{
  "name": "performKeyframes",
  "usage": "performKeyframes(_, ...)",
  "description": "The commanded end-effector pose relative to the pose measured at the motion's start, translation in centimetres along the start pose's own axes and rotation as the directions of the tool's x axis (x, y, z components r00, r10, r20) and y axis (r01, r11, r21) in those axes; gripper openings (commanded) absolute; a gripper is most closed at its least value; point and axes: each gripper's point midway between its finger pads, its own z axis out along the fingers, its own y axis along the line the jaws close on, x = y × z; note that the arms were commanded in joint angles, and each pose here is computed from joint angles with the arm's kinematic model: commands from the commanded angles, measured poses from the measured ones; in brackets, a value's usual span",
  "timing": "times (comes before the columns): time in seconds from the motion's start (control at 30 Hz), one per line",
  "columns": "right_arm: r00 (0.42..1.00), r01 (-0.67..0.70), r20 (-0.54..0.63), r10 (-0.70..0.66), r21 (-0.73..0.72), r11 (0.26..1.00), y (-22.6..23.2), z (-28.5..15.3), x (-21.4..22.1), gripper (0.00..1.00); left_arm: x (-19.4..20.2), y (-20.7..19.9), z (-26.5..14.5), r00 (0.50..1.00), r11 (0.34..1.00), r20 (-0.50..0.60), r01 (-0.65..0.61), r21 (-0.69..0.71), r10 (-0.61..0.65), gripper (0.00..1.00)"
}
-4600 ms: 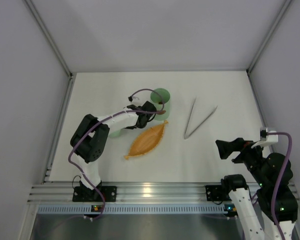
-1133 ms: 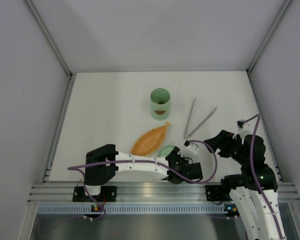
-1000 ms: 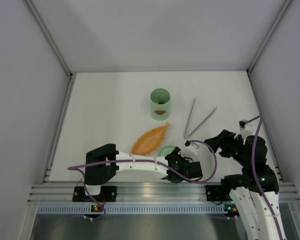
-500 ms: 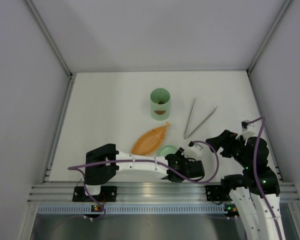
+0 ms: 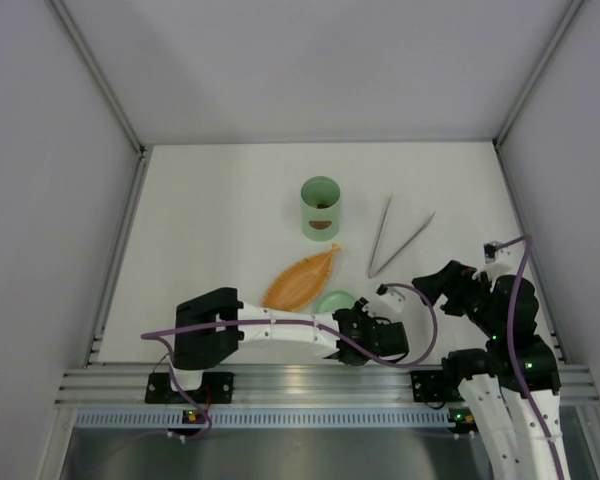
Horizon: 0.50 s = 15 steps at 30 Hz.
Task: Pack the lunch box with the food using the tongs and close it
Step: Close the box lid on the packing box.
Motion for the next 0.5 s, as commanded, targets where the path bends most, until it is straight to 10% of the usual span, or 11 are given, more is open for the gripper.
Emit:
performKeyframes(0.0, 1.0, 0.017, 0.026, -0.016, -0.018, 1.0, 0.78, -0.88, -0.79, 0.79, 0.07, 0.1, 0.49, 1.0, 1.0, 0.004, 0.018, -0.007, -0.018, 0.36)
performKeyframes(0.47, 0.999, 0.022, 0.029, -0.022, -0.01, 1.0, 0.58, -0.96, -0.7, 0.79, 0.44, 0.18, 0.79, 1.0, 1.0, -0.013, 0.005, -0.005, -0.005, 0.24)
